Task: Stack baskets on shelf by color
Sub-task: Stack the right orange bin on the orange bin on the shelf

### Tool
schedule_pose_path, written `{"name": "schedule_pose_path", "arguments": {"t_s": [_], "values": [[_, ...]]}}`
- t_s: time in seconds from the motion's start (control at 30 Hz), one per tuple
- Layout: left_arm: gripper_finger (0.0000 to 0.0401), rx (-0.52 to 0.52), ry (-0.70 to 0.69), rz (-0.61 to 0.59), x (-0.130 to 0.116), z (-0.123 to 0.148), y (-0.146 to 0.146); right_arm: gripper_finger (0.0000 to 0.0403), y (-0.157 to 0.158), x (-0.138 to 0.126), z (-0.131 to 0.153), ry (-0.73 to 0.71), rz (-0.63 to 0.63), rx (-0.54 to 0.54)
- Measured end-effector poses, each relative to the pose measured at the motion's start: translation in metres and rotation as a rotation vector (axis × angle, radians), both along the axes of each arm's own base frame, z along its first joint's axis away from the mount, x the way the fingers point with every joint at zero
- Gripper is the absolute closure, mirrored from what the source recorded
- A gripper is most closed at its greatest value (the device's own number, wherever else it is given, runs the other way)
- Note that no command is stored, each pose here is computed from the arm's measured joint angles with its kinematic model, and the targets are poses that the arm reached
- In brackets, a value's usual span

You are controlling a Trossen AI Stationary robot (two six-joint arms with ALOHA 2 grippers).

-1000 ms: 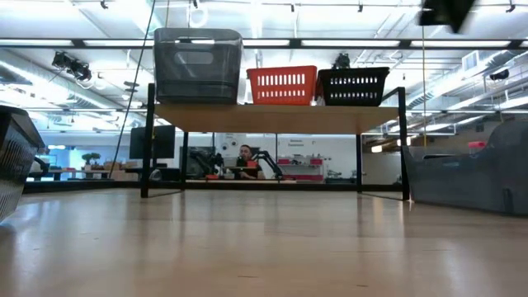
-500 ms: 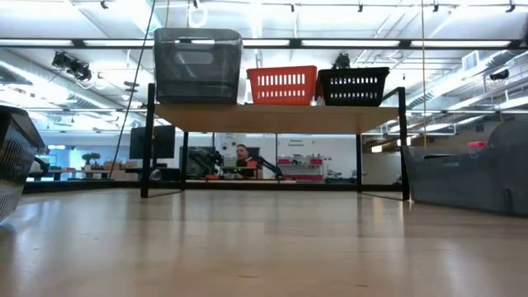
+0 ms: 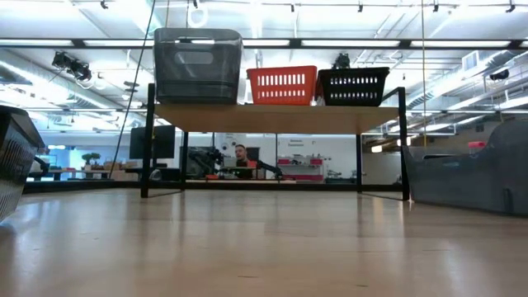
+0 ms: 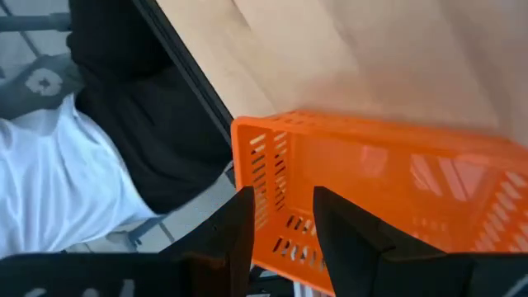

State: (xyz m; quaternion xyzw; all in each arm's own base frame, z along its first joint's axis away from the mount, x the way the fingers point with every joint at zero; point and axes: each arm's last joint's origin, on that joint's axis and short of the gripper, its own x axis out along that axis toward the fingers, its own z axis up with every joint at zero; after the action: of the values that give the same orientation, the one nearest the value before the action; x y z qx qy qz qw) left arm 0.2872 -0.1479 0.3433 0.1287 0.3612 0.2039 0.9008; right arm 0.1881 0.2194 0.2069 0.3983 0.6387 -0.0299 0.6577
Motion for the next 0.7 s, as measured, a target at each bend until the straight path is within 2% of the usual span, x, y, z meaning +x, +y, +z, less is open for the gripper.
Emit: {"name": "schedule_pose_path", "arguments": {"t_s": [0.37,0.53,0.7], "values": [[0.0387,-0.005,-0.012,-0.039,-0.006,0.001,-0.012,0.0271,0.017,0.017,-0.050,0.103,0.059,-0.021],[0.0381,-0.005,-0.011,-0.038,-0.006,0.001,-0.012,0.0271,0.010,0.041,-0.064,-0.003,0.137,-0.013],[0.0385,-0.005,-0.011,-0.036,-0.006,0.001,-0.012,0.0271,-0.008,0.069,-0.068,-0.128,0.162,-0.004]]}}
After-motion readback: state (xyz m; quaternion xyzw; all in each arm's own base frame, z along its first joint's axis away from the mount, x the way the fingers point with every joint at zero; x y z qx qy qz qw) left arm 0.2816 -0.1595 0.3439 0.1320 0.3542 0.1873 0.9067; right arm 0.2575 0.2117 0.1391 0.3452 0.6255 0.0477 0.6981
